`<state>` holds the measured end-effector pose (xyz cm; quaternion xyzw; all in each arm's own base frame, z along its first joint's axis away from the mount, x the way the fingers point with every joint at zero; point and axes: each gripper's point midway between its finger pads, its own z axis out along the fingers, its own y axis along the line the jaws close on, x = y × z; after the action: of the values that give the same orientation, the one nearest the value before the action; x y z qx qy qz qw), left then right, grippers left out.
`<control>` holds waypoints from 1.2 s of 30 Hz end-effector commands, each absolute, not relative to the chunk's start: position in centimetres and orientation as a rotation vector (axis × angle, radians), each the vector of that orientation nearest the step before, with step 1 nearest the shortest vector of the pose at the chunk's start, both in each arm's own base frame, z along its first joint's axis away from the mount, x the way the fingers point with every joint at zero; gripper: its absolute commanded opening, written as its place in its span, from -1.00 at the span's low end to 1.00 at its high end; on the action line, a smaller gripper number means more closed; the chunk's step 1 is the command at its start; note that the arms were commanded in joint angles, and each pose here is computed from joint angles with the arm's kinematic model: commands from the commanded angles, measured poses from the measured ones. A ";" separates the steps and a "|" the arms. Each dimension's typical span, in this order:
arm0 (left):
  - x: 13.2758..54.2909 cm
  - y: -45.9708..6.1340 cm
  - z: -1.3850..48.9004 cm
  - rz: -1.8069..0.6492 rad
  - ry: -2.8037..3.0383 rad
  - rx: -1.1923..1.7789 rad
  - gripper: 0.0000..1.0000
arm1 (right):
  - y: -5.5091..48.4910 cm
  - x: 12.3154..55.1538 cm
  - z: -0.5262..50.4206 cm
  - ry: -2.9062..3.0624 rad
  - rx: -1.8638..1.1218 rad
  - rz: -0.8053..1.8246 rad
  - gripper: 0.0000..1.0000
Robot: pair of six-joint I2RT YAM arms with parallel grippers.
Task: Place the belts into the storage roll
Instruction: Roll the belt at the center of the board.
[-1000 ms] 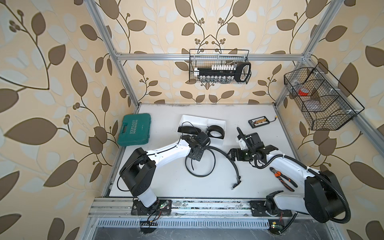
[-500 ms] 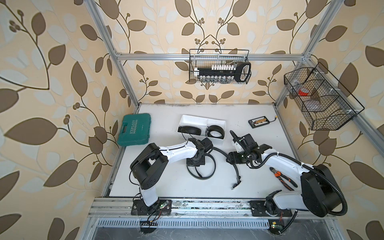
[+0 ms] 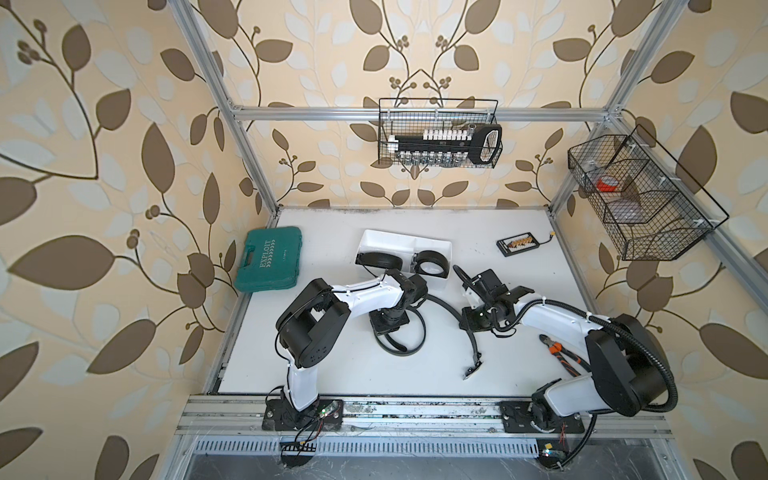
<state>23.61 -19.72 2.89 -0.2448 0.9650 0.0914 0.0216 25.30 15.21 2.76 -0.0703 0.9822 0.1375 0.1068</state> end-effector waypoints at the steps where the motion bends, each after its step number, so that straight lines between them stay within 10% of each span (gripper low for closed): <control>1: 23.0 -18.3 3.0 0.415 3.000 -0.981 -1.00 | 15.2 27.0 3.3 2.881 -0.230 0.333 -0.62; 8: 24.7 -21.7 3.1 0.172 2.973 -1.163 -1.00 | 13.3 27.4 4.2 2.887 -0.061 0.313 -0.79; 18: 26.5 -23.1 3.9 0.130 2.945 -1.189 -1.00 | 22.3 24.8 7.0 2.619 0.397 1.111 -0.85; 28: 26.9 -24.8 3.3 0.070 2.955 -1.212 -1.00 | 14.3 24.2 6.9 2.514 0.724 0.909 -0.90; 36: 27.6 -27.7 2.8 0.035 2.983 -1.160 -1.00 | 14.9 21.7 6.4 2.528 0.734 0.977 -0.39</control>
<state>27.90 -26.63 3.13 -0.3636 0.9313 0.0128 -0.0168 22.72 14.42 7.10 0.2488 0.8870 0.3403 0.1886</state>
